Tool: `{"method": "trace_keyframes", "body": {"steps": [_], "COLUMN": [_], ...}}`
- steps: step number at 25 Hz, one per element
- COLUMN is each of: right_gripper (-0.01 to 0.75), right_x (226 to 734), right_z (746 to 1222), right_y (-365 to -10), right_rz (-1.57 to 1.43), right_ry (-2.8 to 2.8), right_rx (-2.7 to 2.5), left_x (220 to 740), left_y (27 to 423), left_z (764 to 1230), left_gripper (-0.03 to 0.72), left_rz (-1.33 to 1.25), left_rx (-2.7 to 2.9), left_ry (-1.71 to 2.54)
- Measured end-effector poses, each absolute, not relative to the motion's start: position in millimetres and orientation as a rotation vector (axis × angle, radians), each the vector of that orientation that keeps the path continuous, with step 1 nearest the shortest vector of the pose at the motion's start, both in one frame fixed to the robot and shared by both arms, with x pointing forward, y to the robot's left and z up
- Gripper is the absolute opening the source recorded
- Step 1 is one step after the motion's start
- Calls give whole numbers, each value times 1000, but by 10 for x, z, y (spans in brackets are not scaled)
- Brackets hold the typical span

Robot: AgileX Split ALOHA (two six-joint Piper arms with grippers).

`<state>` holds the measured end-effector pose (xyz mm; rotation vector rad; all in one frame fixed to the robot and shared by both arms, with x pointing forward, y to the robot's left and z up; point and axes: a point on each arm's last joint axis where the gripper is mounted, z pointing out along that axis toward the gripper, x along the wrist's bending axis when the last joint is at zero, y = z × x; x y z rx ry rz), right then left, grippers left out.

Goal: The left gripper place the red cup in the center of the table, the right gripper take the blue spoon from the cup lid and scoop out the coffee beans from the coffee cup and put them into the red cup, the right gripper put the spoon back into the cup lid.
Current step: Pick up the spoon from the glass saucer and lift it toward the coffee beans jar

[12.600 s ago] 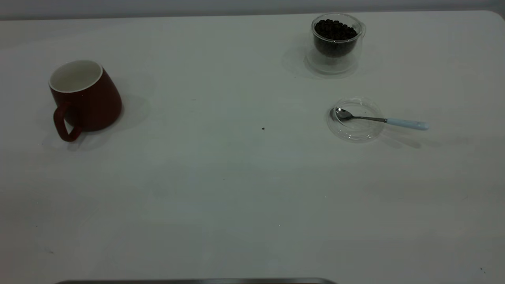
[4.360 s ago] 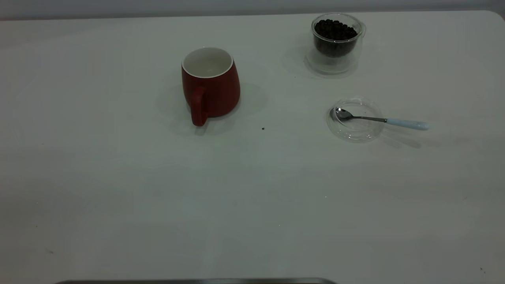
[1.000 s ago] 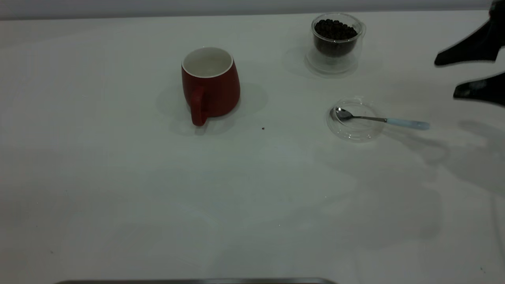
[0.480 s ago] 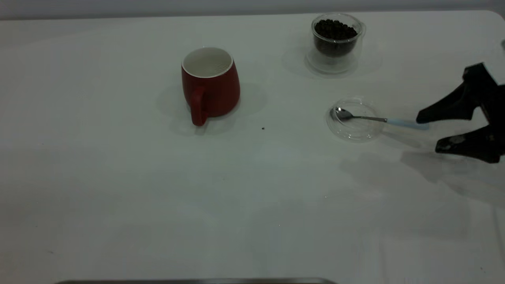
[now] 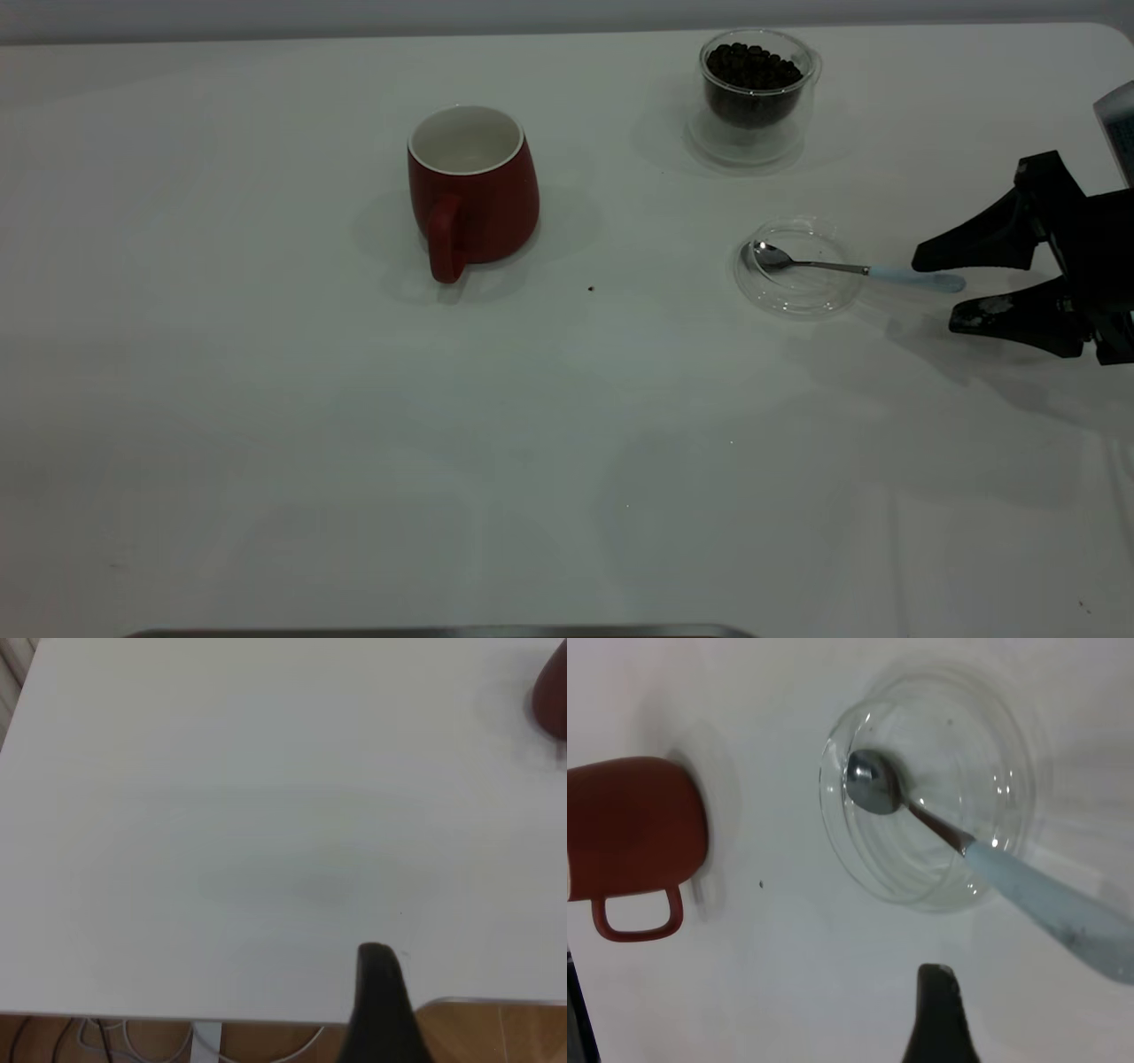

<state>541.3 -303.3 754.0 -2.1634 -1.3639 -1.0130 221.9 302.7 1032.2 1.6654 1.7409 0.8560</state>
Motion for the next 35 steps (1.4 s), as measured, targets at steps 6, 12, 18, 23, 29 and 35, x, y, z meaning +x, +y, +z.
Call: {"method": "trace_keyframes", "body": {"steps": [6, 12, 18, 23, 29, 35], "right_gripper": [591, 591, 591, 591, 553, 423], "right_x": [5482, 5486, 5514, 5528, 5482, 5490], "right_z": [7556, 7557, 7548, 7439, 7355, 7365], "right_y": [-3049, -3049, -3055, -3031, -3002, -2994], "right_rz": [-1039, -1045, -1054, -1070, -1067, -1089], "right_ry": [-1382, -1399, -1410, -1372, -1348, -1356], "right_rx": [-2160, -2154, -2149, -2115, -2087, -2067], "left_x": [2219, 2219, 2219, 2219, 2219, 2219], "left_y": [3027, 3027, 3027, 3027, 3027, 3027], "left_z": [10322, 10322, 10322, 10322, 10322, 10322], "left_gripper": [586, 586, 586, 586, 586, 586], "left_rz": [856, 856, 853, 853, 853, 853], "left_rx": [1665, 1665, 1659, 1659, 1659, 1659], "left_ry": [1741, 1741, 1745, 1745, 1745, 1745]}}
